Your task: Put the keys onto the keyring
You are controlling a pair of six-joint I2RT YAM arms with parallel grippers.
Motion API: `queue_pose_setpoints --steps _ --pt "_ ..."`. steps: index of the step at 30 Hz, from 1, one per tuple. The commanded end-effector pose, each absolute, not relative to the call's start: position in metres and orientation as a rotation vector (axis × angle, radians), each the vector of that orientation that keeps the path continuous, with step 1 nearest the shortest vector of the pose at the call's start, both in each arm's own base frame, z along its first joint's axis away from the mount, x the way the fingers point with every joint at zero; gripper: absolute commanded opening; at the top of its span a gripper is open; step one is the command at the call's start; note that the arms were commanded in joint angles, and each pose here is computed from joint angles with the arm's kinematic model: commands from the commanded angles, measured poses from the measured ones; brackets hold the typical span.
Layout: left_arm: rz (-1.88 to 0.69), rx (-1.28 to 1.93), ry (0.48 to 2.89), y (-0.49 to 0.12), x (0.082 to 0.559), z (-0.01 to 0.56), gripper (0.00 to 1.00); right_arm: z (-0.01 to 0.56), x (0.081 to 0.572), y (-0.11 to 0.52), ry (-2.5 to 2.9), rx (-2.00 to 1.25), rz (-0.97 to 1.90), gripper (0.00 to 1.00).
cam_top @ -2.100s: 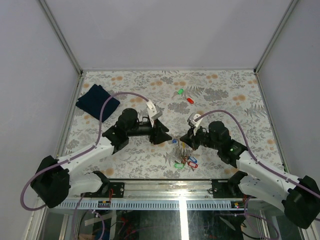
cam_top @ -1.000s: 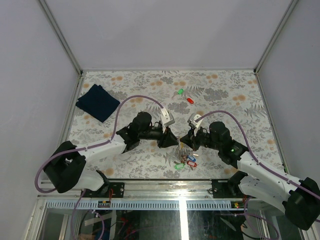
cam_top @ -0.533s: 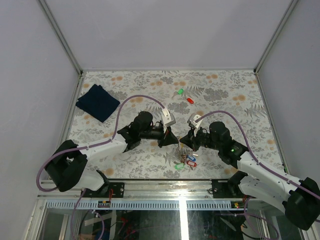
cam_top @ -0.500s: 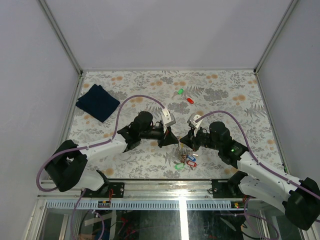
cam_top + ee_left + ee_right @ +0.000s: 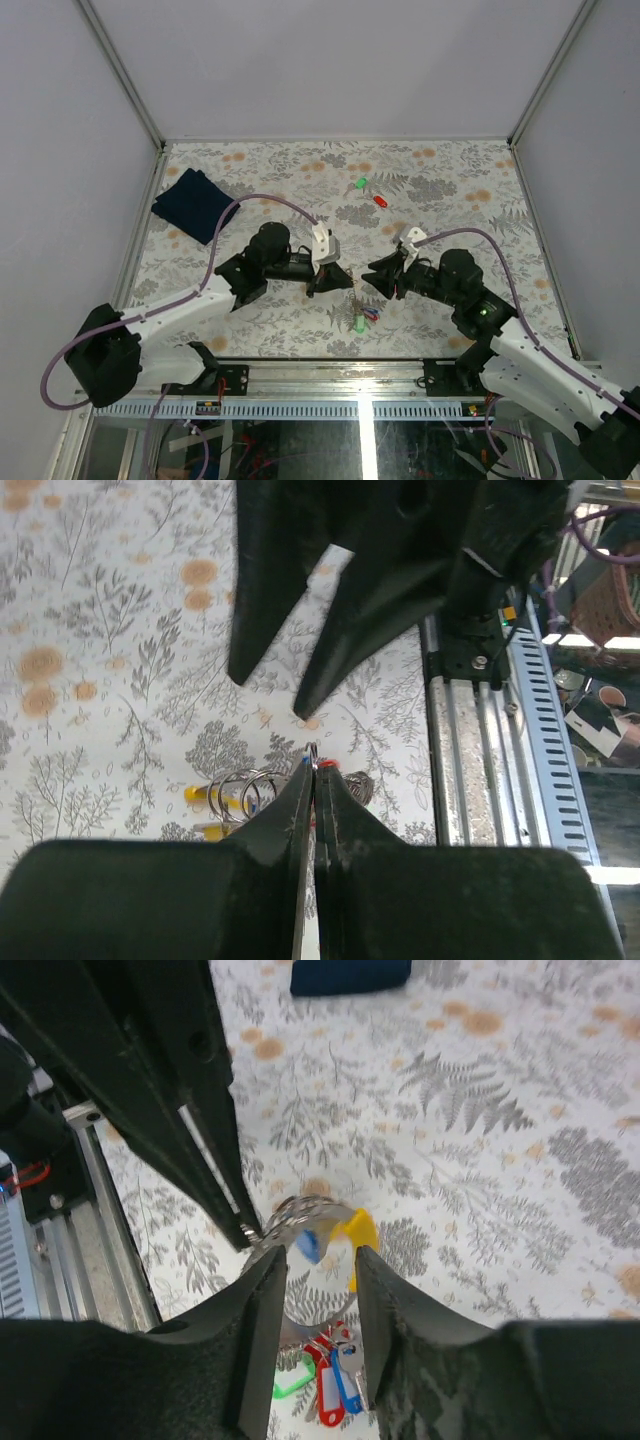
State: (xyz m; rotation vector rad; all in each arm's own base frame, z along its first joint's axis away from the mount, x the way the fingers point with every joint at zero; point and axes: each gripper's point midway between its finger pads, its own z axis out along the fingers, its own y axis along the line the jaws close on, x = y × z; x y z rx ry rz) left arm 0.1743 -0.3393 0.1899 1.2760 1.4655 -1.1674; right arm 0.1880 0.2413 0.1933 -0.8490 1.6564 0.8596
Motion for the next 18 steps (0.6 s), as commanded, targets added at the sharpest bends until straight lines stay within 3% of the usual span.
queue_pose_setpoints --steps 1,12,18 --pt "-1.147 1.457 1.209 -0.331 0.146 0.214 0.00 0.253 0.189 0.238 1.489 -0.776 0.860 0.42" --pt "-1.019 1.753 0.786 -0.295 0.098 0.246 0.00 0.276 0.153 0.237 1.162 -0.868 0.925 0.51" --pt "-0.984 1.800 0.639 -0.284 0.083 0.270 0.00 0.267 0.132 0.251 1.121 -0.992 1.045 0.68"
